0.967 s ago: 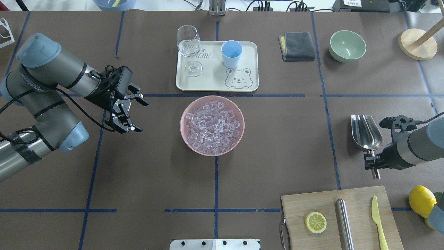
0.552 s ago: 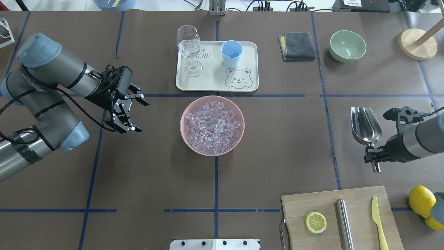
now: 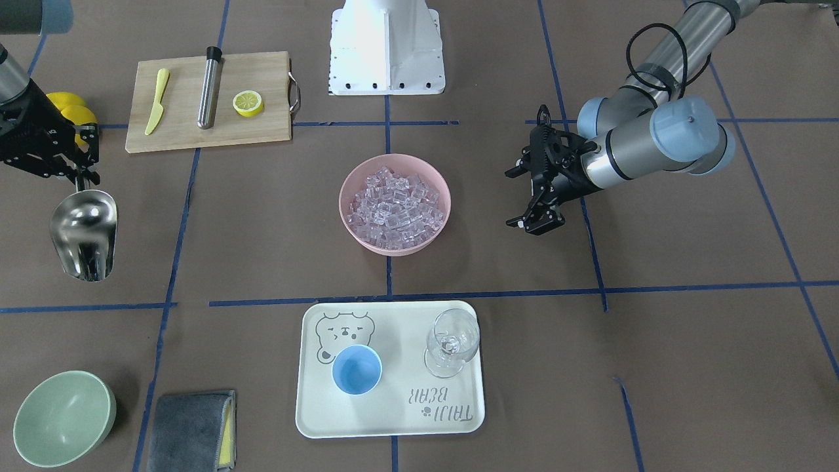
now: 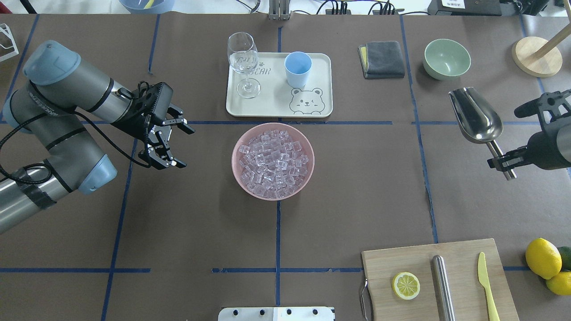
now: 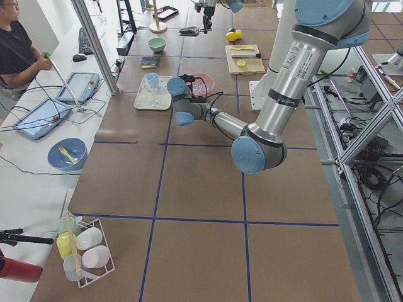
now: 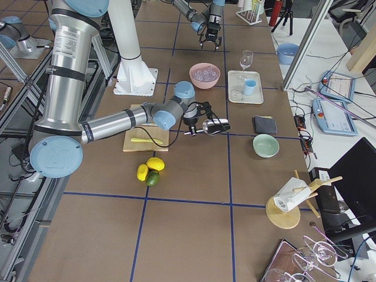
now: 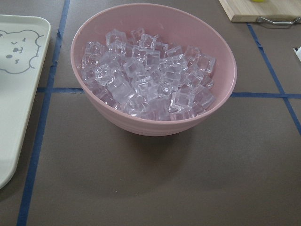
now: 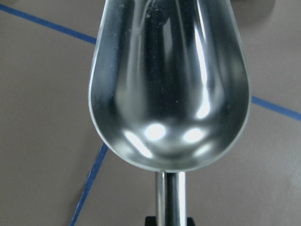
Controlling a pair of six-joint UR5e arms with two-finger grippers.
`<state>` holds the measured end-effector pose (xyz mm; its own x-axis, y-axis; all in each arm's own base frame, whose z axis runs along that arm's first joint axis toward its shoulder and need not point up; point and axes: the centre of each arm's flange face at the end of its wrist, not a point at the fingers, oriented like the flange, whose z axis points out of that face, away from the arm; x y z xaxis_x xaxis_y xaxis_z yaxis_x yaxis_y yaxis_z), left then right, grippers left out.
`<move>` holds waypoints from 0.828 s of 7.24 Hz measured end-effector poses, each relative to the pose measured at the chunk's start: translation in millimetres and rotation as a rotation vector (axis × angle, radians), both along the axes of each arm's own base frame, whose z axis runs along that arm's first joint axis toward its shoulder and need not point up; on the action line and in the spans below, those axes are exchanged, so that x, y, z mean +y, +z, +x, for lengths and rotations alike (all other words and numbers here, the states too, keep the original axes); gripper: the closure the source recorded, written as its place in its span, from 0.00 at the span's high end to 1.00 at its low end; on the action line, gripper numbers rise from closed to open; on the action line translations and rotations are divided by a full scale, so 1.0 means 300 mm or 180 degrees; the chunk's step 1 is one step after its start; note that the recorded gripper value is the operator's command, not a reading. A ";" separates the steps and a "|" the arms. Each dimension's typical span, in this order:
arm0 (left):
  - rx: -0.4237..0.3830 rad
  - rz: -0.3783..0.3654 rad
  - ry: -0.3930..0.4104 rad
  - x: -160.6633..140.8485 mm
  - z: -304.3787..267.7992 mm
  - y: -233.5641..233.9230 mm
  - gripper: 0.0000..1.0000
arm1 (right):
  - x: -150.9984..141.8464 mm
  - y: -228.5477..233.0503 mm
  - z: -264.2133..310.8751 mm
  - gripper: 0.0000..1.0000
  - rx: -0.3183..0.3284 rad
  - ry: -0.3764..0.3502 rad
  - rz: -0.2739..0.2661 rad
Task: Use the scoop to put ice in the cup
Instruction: 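Lift the metal scoop with the right gripper and carry it toward the pink bowl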
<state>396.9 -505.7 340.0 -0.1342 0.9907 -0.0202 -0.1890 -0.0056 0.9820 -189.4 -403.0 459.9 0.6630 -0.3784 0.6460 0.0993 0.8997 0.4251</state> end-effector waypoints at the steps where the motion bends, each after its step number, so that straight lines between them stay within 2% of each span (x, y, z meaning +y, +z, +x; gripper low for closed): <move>1: 0.0003 -0.0001 -0.0004 -0.001 0.001 -0.004 1.00 | -0.043 -0.059 0.026 0.00 -0.0040 0.0001 0.0108; 4: -0.0003 -0.0007 -0.0010 -0.002 0.002 -0.006 1.00 | -0.114 -0.215 0.063 0.00 -0.0133 0.0075 0.0254; 6: -0.0006 -0.0010 -0.0008 -0.001 0.004 -0.006 1.00 | -0.165 -0.307 0.021 0.00 -0.0101 0.0072 0.0260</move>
<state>398.0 -506.1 338.3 -0.1315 0.9910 -0.0236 -0.1909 -0.0020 0.9816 -183.1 -452.5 367.7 0.6515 -0.4158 0.6345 0.0645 0.8638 0.4997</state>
